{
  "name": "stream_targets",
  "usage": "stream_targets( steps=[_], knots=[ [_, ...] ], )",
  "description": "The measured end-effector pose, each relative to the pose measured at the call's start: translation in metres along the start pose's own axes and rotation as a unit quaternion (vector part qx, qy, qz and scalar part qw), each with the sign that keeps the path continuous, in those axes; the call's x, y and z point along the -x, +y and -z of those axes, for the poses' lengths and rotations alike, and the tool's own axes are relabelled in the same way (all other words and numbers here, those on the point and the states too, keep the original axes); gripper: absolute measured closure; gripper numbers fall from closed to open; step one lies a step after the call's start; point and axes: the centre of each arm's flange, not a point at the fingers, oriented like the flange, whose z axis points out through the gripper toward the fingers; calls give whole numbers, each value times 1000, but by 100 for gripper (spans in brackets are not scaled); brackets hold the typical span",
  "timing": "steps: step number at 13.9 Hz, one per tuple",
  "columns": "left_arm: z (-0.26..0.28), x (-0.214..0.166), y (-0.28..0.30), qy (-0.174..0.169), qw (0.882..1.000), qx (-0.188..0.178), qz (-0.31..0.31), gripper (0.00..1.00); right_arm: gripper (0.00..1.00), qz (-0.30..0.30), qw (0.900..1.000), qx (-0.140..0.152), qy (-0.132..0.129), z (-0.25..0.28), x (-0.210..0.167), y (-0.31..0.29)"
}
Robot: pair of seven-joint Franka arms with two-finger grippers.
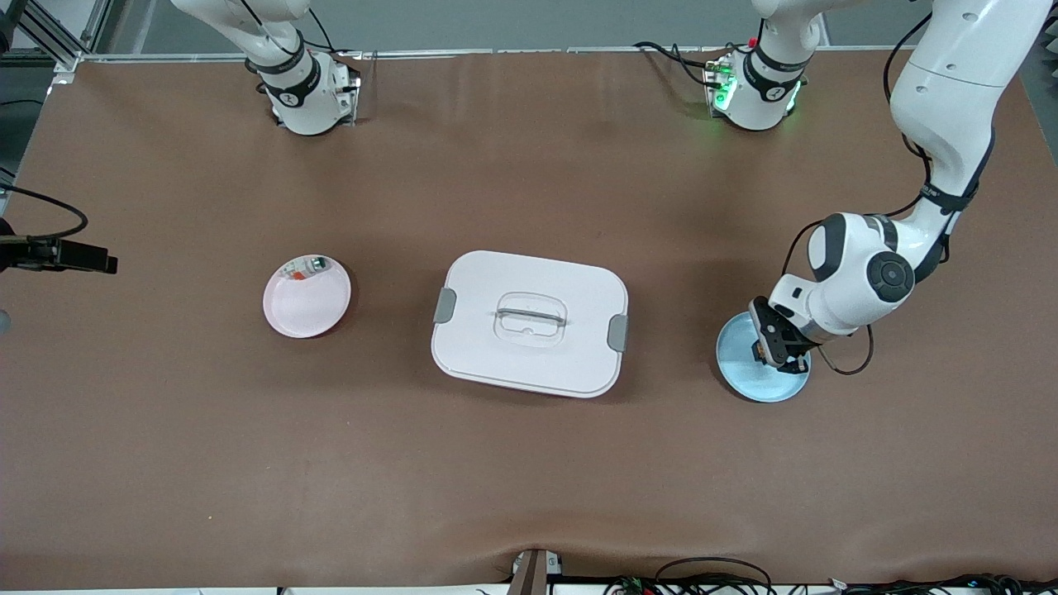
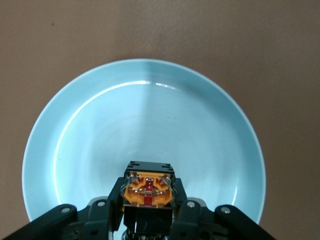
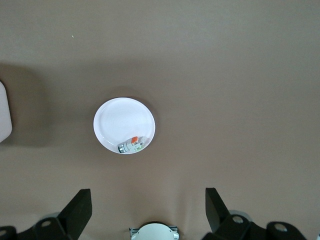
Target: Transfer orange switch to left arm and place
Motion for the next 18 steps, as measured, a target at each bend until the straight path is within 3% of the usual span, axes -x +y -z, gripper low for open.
stream_targets(
  steps=[2,3,5,8,10,12,14,18],
  knots=[
    [0,1,-3,1,1000,-3,0,59,0,1,1000,0,8,8,6,-2],
    [1,1,-4,2,1000,-5,0,54,0,1,1000,0,9,10,8,-2],
    [4,-1,-7,4,1000,-10,6,34,0,2,1000,0,16,9,6,-3],
    [25,-8,-19,9,997,-29,73,5,0,6,999,0,32,8,4,-6],
    [57,-14,-28,0,989,-26,147,0,0,7,999,0,38,11,6,-9],
    [97,-19,-32,-19,969,-16,247,0,0,7,999,0,43,17,11,-9],
    [138,-25,-34,-33,940,-16,339,0,0,8,999,1,44,18,16,-9],
    [205,-38,-38,-51,885,-21,461,0,0,11,998,4,68,13,25,-14]
  ],
)
